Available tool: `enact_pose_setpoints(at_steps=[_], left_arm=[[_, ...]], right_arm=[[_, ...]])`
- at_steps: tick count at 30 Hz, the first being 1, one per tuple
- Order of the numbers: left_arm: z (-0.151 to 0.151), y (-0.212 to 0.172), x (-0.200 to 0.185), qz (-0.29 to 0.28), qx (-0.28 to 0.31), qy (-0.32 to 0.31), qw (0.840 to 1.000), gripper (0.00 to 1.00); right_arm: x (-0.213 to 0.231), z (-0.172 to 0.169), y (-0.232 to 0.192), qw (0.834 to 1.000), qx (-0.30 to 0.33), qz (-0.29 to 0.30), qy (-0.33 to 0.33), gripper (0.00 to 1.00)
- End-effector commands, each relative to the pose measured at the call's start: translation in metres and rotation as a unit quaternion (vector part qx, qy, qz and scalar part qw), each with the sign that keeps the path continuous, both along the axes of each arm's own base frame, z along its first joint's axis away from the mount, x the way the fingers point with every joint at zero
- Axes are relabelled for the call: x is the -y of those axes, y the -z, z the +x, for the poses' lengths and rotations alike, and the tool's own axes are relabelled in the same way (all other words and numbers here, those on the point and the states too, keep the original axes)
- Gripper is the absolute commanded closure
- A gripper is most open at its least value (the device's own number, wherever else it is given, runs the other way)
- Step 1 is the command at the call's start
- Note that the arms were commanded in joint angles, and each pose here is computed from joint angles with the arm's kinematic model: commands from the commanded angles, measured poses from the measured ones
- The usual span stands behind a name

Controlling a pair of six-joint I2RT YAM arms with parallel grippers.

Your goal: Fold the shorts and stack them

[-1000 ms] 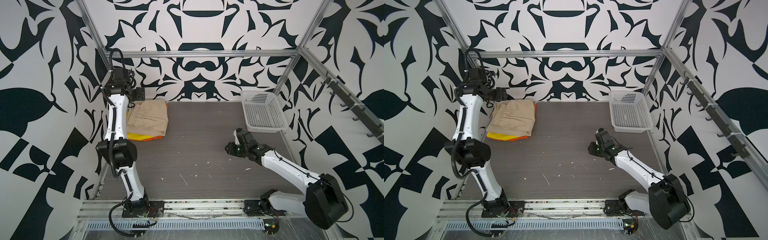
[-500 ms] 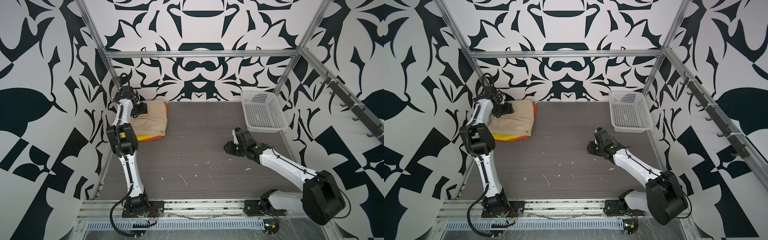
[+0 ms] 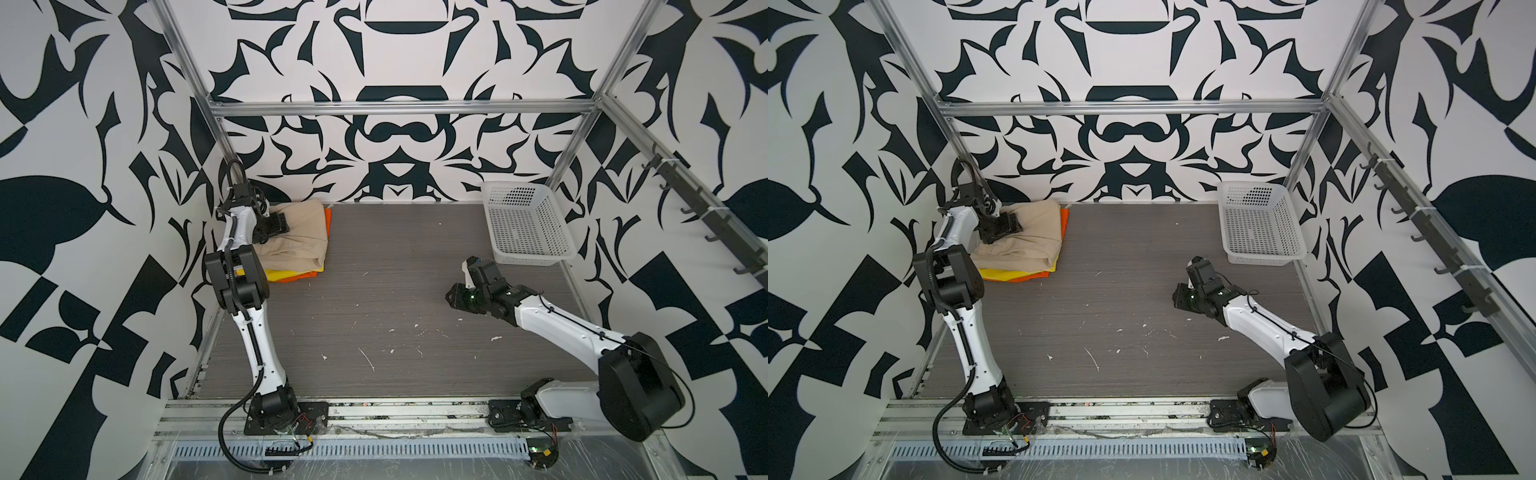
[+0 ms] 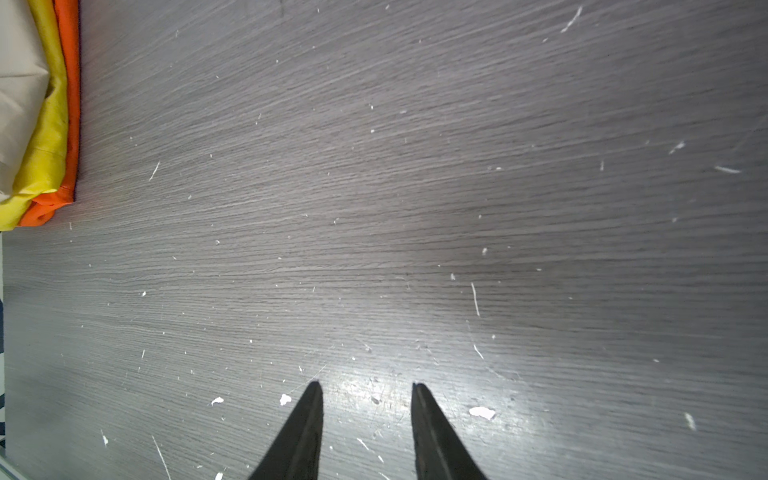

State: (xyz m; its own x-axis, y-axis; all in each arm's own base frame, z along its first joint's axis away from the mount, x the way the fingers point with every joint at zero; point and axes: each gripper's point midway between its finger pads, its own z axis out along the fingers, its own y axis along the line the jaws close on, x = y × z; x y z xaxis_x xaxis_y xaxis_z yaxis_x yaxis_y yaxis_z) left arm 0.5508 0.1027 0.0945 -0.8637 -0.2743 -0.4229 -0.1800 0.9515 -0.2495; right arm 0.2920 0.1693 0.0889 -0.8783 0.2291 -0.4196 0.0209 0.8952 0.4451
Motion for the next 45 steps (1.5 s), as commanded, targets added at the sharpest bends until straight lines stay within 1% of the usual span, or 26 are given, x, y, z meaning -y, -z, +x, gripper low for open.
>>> enact_pose_setpoints(at_steps=[1, 2, 5, 7, 8, 9, 10, 12, 15, 17, 19, 21, 23, 26, 28, 31, 34, 36, 39, 41, 45], left_arm=[[-0.009, 0.017, 0.005, -0.047, -0.027, -0.012, 0.998, 0.18], [-0.006, 0.007, 0.007, -0.055, -0.013, -0.012, 0.998, 0.18], [-0.001, -0.045, 0.017, -0.069, 0.040, -0.008, 0.997, 0.17], [-0.002, -0.087, 0.030, -0.070, 0.081, 0.007, 0.994, 0.16], [0.000, -0.111, 0.035, -0.064, 0.113, 0.013, 0.991, 0.16], [-0.001, -0.134, 0.040, -0.059, 0.140, 0.016, 0.988, 0.11], [-0.005, -0.156, 0.046, -0.052, 0.167, 0.018, 0.984, 0.01], [-0.015, -0.197, 0.057, -0.046, 0.216, 0.025, 0.975, 0.01], [-0.039, -0.241, 0.067, -0.029, 0.275, 0.017, 0.961, 0.01], [-0.057, -0.259, 0.073, -0.002, 0.306, 0.013, 0.952, 0.01], [-0.076, -0.270, 0.079, 0.039, 0.334, 0.007, 0.942, 0.01], [-0.094, -0.270, 0.086, 0.076, 0.352, 0.003, 0.933, 0.01], [-0.114, -0.264, 0.096, 0.107, 0.367, 0.005, 0.924, 0.01], [-0.141, -0.248, 0.098, 0.134, 0.398, -0.019, 0.907, 0.01], [-0.154, -0.231, 0.095, 0.142, 0.417, -0.036, 0.897, 0.01], [-0.166, -0.196, 0.092, 0.166, 0.422, -0.047, 0.890, 0.01], [-0.175, -0.155, 0.084, 0.186, 0.408, -0.063, 0.892, 0.01], [-0.180, -0.133, 0.081, 0.187, 0.399, -0.071, 0.895, 0.01], [-0.185, -0.100, 0.077, 0.188, 0.380, -0.079, 0.902, 0.01], [-0.188, -0.079, 0.076, 0.187, 0.364, -0.080, 0.909, 0.01], [-0.190, -0.043, 0.080, 0.180, 0.359, -0.072, 0.913, 0.01]], right_arm=[[0.000, 0.003, -0.009, 1.000, 0.020, 0.005, -0.003, 0.60], [0.000, 0.003, -0.012, 1.000, 0.024, 0.005, -0.003, 0.60], [0.001, 0.004, -0.020, 0.999, 0.035, 0.008, -0.001, 0.60], [0.001, 0.005, -0.029, 0.999, 0.046, 0.009, -0.003, 0.60], [0.002, 0.006, -0.034, 0.999, 0.053, 0.007, -0.004, 0.60], [0.003, 0.007, -0.039, 0.998, 0.063, 0.002, -0.008, 0.60], [0.006, 0.009, -0.046, 0.997, 0.073, -0.003, -0.010, 0.59], [0.016, 0.014, -0.059, 0.996, 0.091, -0.021, -0.006, 0.57], [0.045, 0.025, -0.080, 0.991, 0.120, -0.053, 0.018, 0.48], [0.068, 0.034, -0.097, 0.986, 0.145, -0.076, 0.035, 0.37], [0.095, 0.043, -0.114, 0.978, 0.171, -0.103, 0.055, 0.23], [0.121, 0.050, -0.128, 0.970, 0.190, -0.132, 0.074, 0.00], [0.145, 0.057, -0.138, 0.961, 0.203, -0.165, 0.089, 0.00], [0.174, 0.064, -0.144, 0.946, 0.229, -0.203, 0.104, 0.00], [0.189, 0.068, -0.142, 0.936, 0.252, -0.218, 0.116, 0.00], [0.198, 0.069, -0.128, 0.925, 0.287, -0.221, 0.116, 0.00], [0.194, 0.069, -0.116, 0.919, 0.317, -0.209, 0.107, 0.00], [0.193, 0.070, -0.103, 0.917, 0.323, -0.206, 0.109, 0.00], [0.195, 0.071, -0.079, 0.917, 0.319, -0.212, 0.110, 0.00], [0.196, 0.070, -0.063, 0.920, 0.308, -0.216, 0.108, 0.00], [0.201, 0.067, -0.045, 0.918, 0.303, -0.224, 0.120, 0.00]])
